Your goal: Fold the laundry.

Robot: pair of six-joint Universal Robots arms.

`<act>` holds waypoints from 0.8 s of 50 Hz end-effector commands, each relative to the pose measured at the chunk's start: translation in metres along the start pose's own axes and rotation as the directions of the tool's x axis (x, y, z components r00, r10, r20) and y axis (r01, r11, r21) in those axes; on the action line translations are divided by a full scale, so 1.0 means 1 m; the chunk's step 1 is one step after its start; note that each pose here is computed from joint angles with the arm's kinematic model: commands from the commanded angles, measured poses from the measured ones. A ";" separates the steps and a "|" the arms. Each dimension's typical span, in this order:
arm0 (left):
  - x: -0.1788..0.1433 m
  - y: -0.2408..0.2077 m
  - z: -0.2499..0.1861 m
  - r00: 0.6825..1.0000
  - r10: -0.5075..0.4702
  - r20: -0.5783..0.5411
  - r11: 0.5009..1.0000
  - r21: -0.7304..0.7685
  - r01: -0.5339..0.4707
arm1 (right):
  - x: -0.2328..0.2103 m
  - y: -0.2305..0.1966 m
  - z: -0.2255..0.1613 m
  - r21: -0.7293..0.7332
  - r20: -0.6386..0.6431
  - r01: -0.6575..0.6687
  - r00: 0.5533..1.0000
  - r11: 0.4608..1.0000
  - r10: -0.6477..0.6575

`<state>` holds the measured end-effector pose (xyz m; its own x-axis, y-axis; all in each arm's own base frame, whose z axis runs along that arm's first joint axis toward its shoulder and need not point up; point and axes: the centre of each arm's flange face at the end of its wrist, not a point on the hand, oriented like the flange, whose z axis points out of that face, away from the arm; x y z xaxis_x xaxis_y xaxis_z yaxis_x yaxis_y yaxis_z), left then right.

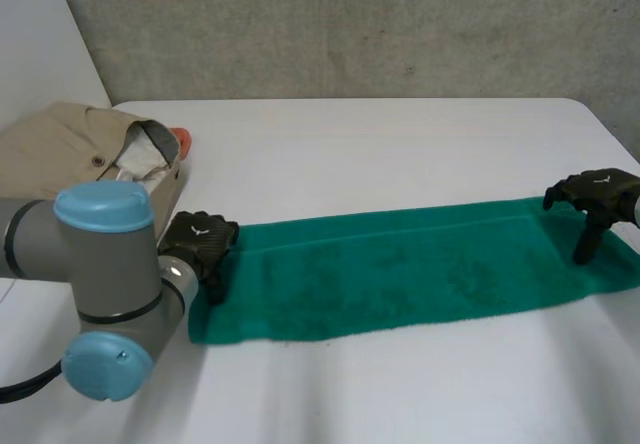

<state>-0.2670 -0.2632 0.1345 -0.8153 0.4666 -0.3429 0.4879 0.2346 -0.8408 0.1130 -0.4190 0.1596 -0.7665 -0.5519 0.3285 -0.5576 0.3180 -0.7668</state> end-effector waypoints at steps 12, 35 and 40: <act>0.026 0.008 -0.075 0.993 0.035 -0.115 0.998 -0.054 -0.042 | 0.025 0.007 -0.043 -0.027 -0.043 0.053 0.998 0.998 -0.054; 0.023 0.006 -0.057 0.999 0.031 -0.011 0.997 0.065 -0.030 | 0.021 0.048 -0.012 -0.025 -0.073 0.092 0.993 0.995 -0.094; 0.019 -0.005 -0.054 1.000 0.022 0.011 0.994 0.110 -0.023 | 0.023 0.047 -0.015 -0.020 -0.090 0.087 0.992 0.996 -0.089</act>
<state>-0.2635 -0.1996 0.1427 -0.7892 0.4975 -0.3601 0.5020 0.1848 -0.8449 0.0666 -0.4046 0.1353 -0.7275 -0.5293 0.4365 -0.6385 0.2897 -0.7130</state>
